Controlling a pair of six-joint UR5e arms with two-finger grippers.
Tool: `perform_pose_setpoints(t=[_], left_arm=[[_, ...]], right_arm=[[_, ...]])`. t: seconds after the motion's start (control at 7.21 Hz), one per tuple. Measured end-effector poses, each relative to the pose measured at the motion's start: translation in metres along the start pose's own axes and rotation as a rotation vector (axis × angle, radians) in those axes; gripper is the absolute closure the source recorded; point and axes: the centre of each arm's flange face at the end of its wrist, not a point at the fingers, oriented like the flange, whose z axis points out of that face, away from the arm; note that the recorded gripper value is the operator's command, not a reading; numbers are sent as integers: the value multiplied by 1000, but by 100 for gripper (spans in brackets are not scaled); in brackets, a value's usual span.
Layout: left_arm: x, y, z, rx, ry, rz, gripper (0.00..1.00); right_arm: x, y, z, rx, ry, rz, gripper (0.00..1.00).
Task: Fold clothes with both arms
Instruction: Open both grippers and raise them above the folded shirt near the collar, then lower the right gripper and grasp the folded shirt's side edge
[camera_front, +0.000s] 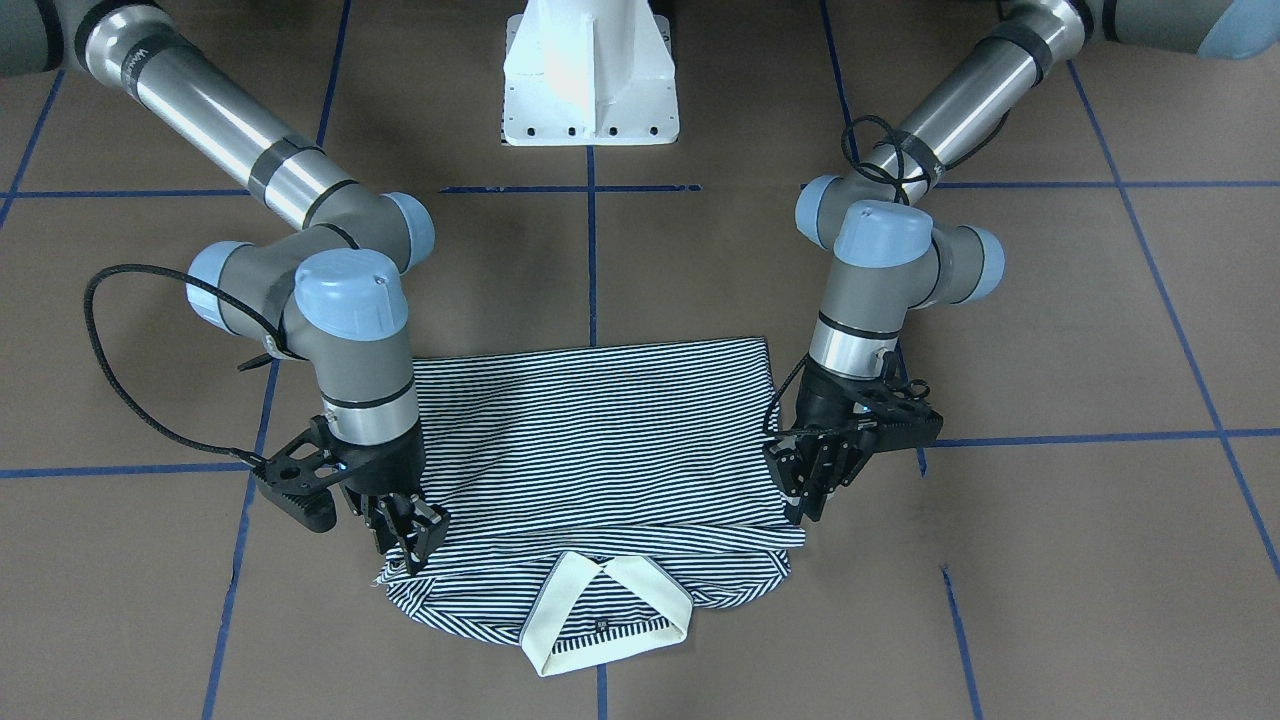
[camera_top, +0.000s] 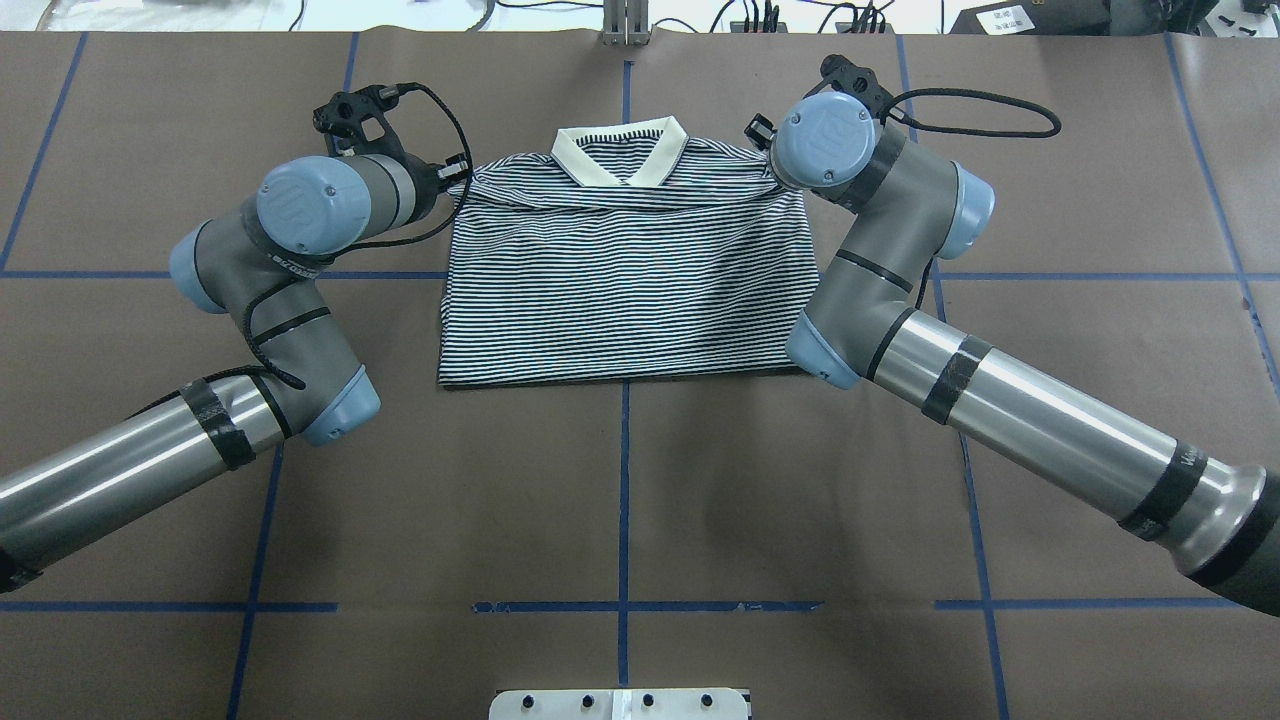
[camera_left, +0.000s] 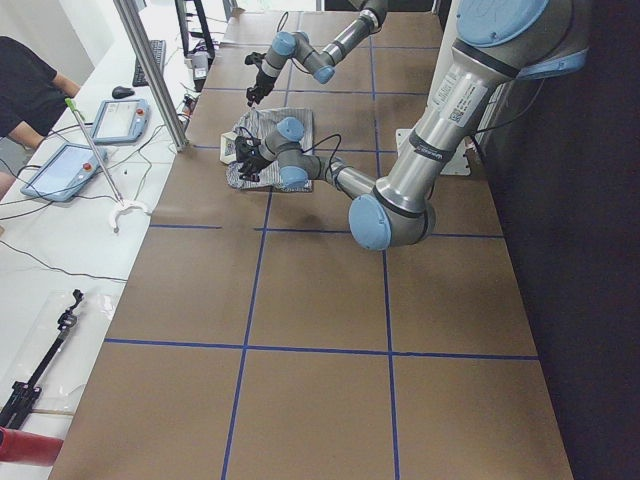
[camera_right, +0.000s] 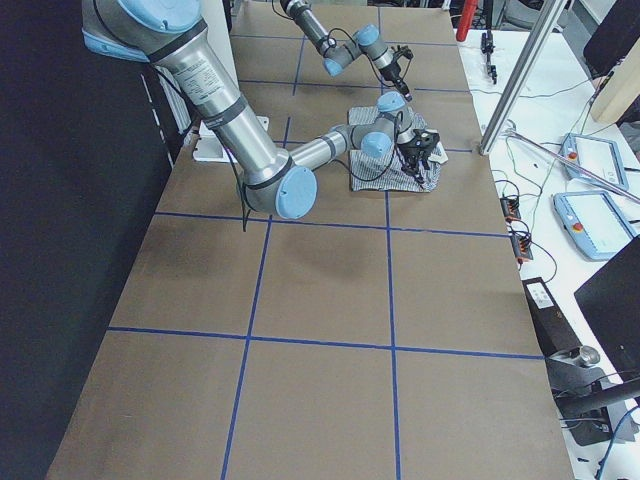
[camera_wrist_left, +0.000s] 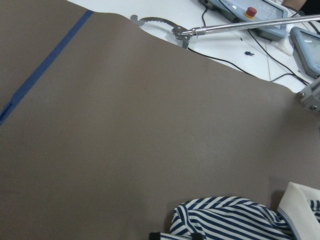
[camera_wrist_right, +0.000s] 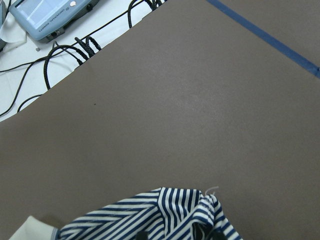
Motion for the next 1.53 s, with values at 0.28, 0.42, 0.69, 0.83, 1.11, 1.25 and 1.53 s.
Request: perform_pose_setpoints(t=[0.28, 0.42, 0.69, 0.83, 1.11, 1.25, 1.53], left_arm=[[1, 2, -18, -33, 50, -7, 64], [1, 3, -21, -38, 57, -8, 64], [1, 5, -23, -41, 60, -8, 64], [1, 6, -23, -42, 59, -7, 64], [1, 6, -23, -43, 59, -5, 64], [0, 6, -23, -43, 59, -5, 64], [0, 6, -23, -44, 59, -5, 64]], right_arm=[[60, 12, -47, -77, -32, 28, 27], [95, 30, -61, -111, -21, 38, 25], [130, 73, -62, -160, 16, 56, 25], [134, 87, -61, -171, 23, 79, 24], [140, 106, -56, -174, 35, 85, 25], [142, 114, -53, -170, 40, 79, 26], [146, 124, -49, -165, 47, 68, 76]])
